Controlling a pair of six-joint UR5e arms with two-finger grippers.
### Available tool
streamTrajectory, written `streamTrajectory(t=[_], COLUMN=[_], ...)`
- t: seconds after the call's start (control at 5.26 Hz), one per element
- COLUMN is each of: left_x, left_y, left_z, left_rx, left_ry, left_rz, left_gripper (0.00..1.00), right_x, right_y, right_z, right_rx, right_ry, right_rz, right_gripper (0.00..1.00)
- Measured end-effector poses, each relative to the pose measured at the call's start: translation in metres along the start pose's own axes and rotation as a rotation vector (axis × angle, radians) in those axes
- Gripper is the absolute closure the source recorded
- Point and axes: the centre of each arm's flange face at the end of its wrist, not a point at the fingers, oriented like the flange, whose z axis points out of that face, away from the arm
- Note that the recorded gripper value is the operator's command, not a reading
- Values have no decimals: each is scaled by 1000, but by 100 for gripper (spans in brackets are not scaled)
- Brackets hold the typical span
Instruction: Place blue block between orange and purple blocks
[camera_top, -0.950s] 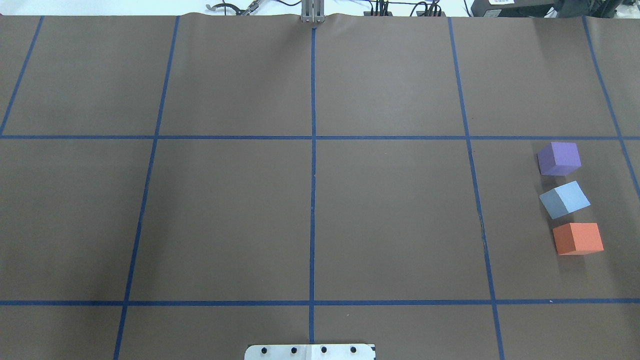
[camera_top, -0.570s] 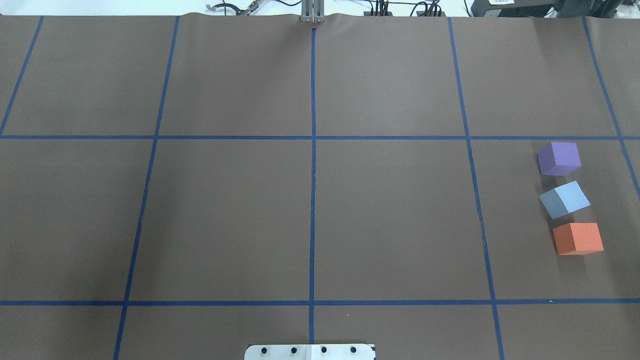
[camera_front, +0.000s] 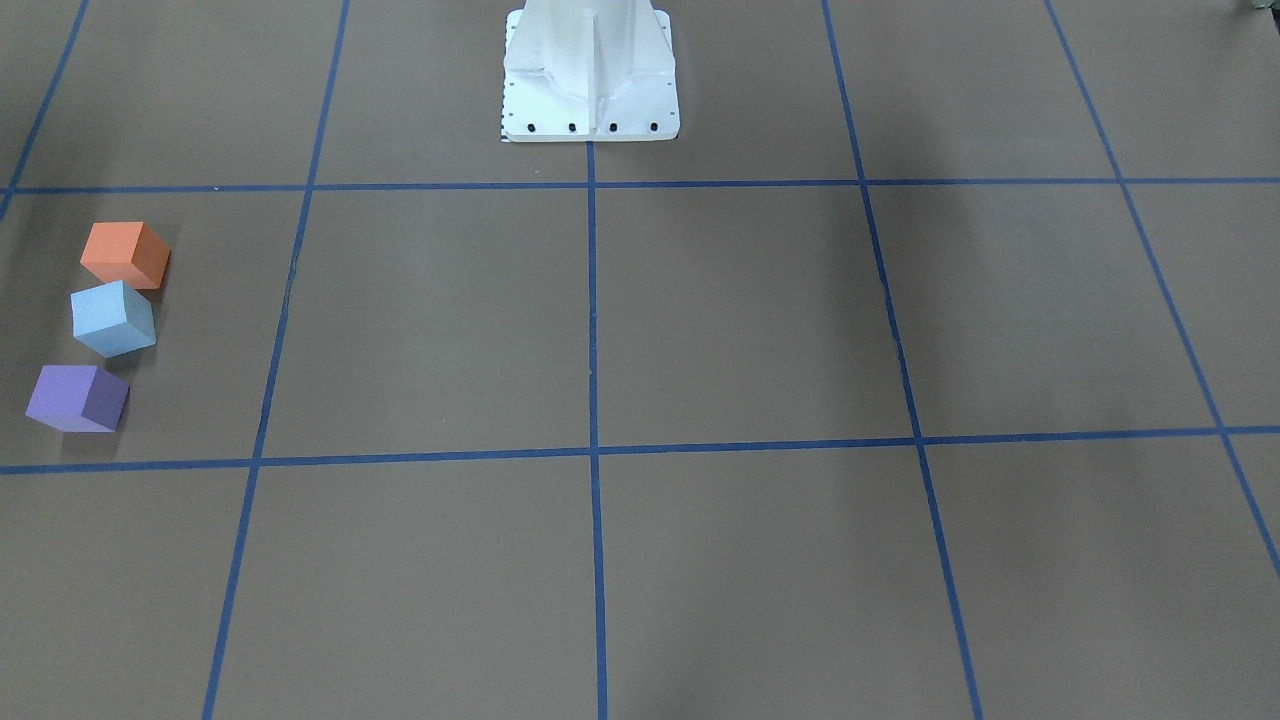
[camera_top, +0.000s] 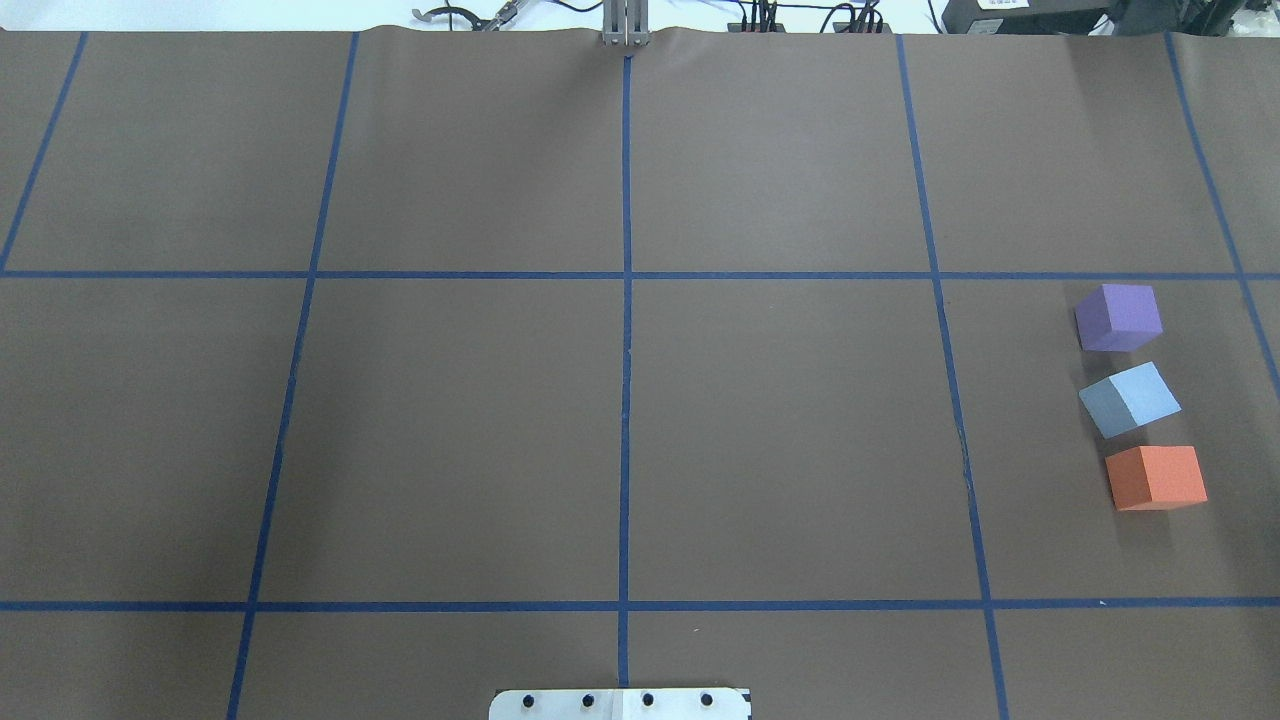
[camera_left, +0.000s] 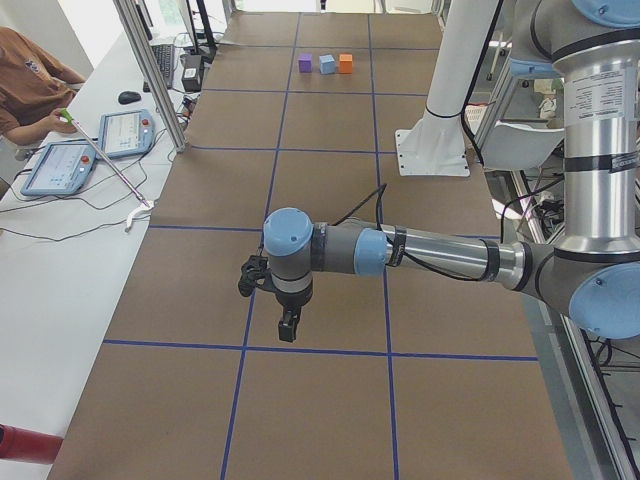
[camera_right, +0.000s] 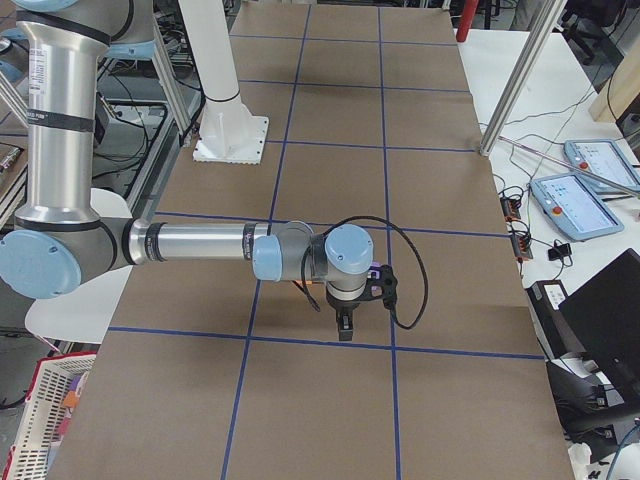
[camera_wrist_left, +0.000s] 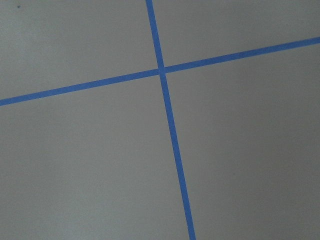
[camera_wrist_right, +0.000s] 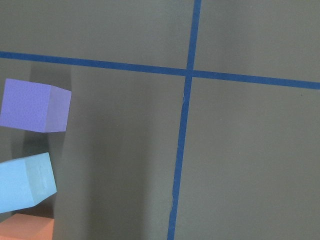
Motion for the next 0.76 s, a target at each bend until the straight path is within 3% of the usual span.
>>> streamTrajectory(t=[0.76], left_x=[-2], left_y=[0], left_z=[3], left_rx=[-8], left_ry=[4], left_rz=[-7], left_gripper=[0], right_x=[-4], right_y=[-5], right_z=[-5], right_rx=[13], right_ry=[4], right_rz=[-8], right_gripper=[0])
